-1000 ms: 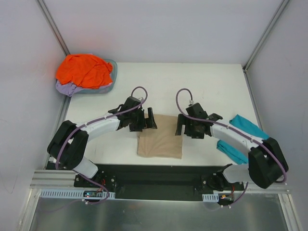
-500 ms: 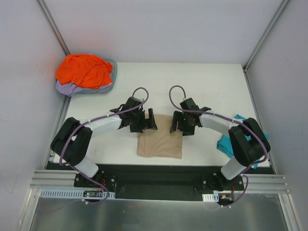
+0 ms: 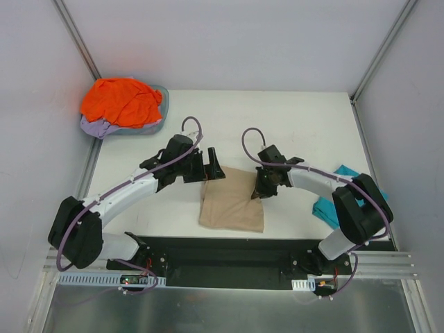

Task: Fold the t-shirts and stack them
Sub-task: Put the neatly folded tshirt into the corner of the board with the right arm

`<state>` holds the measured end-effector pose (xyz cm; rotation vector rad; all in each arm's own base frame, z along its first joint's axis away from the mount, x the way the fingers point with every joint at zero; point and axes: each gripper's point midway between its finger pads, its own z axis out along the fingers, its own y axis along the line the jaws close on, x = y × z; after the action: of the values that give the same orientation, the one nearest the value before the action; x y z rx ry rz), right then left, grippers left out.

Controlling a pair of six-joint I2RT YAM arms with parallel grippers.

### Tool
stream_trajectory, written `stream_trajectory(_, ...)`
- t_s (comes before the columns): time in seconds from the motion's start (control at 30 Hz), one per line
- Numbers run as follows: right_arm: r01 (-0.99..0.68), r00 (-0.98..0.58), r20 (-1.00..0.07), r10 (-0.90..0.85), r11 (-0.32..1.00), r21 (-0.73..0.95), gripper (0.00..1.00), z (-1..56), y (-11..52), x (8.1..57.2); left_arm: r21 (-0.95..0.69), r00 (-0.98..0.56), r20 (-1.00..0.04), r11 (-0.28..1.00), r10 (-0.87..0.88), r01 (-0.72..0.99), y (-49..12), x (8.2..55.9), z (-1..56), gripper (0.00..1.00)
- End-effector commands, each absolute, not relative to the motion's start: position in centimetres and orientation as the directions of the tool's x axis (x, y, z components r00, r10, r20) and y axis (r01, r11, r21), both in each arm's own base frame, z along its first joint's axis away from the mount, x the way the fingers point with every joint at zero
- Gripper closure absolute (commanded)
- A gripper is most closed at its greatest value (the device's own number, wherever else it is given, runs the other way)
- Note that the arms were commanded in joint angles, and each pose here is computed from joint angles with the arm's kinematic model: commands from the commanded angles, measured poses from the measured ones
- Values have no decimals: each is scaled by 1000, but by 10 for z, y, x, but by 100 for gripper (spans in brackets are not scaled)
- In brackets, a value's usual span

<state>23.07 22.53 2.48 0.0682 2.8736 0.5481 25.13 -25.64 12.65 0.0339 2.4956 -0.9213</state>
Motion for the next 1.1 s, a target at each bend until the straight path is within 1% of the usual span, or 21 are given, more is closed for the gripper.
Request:
stream_trajectory(0.0, 57, -958, -275, 80, 994, 90, 99, 51, 154, 212, -543, -847, -509, 820, -151, 180, -235, 252, 132, 1)
stream_trajectory(0.07, 105, -947, -304, 104, 994, 13, 99, 63, 133, 210, -537, -843, -517, 823, -151, 182, -234, 252, 133, 1)
stream_trajectory(0.1, 143, -943, -313, 111, 986, -83, 99, 71, 107, 202, -535, -841, -519, 825, -154, 180, -233, 254, 133, 1)
stream_trajectory(0.13, 167, -936, -330, 119, 978, -122, 99, 80, 97, 202, -532, -842, -518, 826, -147, 184, -233, 253, 132, 1)
stream_trajectory(0.17, 208, -929, -342, 141, 964, -167, 99, 86, 83, 200, -529, -844, -516, 829, -143, 183, -233, 253, 131, 1)
stream_trajectory(0.2, 243, -923, -359, 138, 933, -267, 99, 96, 58, 192, -527, -845, -515, 829, -140, 184, -233, 254, 130, 1)
stream_trajectory(0.3, 328, -903, -395, 168, 864, -383, 99, 119, 20, 182, -523, -852, -507, 832, -130, 185, -235, 254, 127, 1)
stream_trajectory(0.47, 416, -877, -419, 237, 810, -414, 99, 135, -16, 177, -513, -855, -503, 839, -125, 179, -233, 254, 123, 1)
stream_trajectory(0.57, 426, -870, -436, 231, 796, -429, 99, 145, -29, 182, -511, -852, -508, 841, -126, 180, -232, 255, 124, 1)
stream_trajectory(0.83, 388, -867, -484, 121, 773, -502, 99, 180, -46, 205, -508, -850, -512, 841, -123, 184, -232, 255, 127, 1)
stream_trajectory(1.07, 432, -833, -538, 131, 761, -484, 99, 205, -54, 212, -499, -852, -511, 847, -117, 183, -231, 255, 125, 1)
